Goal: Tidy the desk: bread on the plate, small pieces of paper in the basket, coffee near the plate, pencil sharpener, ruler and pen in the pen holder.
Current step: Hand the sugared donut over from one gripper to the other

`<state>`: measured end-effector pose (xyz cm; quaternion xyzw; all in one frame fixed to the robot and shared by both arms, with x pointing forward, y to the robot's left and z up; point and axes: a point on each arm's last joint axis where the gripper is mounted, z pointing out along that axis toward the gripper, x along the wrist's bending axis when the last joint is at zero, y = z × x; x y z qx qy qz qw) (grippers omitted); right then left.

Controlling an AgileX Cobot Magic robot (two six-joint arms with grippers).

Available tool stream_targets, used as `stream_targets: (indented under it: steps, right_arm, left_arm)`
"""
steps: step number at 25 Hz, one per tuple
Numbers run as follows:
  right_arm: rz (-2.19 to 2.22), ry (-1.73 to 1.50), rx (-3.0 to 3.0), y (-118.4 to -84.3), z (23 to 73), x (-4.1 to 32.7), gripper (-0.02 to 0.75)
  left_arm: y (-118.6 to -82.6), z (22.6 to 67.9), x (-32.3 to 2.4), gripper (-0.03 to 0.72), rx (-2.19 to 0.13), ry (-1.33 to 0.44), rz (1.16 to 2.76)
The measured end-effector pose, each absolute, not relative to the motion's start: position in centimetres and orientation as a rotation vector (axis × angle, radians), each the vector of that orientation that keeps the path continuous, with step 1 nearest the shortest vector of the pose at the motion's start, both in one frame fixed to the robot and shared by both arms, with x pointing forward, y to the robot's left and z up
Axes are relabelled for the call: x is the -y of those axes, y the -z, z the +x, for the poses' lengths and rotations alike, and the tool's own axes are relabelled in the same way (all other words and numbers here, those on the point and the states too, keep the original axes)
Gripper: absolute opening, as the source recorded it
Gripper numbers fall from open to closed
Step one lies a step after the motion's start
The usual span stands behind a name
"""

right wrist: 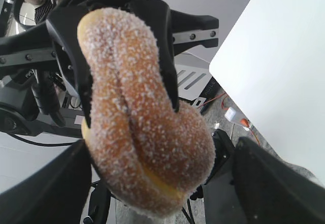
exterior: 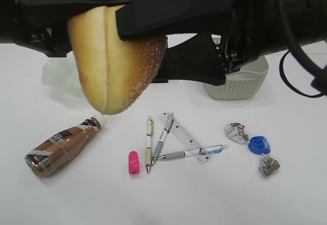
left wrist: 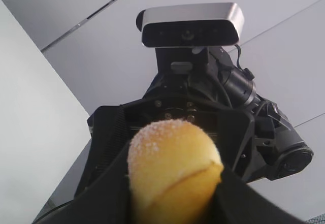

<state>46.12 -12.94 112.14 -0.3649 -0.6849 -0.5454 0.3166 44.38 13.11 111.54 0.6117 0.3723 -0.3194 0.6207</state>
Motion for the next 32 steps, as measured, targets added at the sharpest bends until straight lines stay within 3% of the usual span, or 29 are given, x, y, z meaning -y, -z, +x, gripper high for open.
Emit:
stream_targets:
  steps: [32]
  right_arm:
    - [-0.953,1.459,1.903,-114.1,43.9,14.0,0.654]
  left_arm:
    - [-111.3,43.9,-13.1,0.215,-0.829,0.744,1.465]
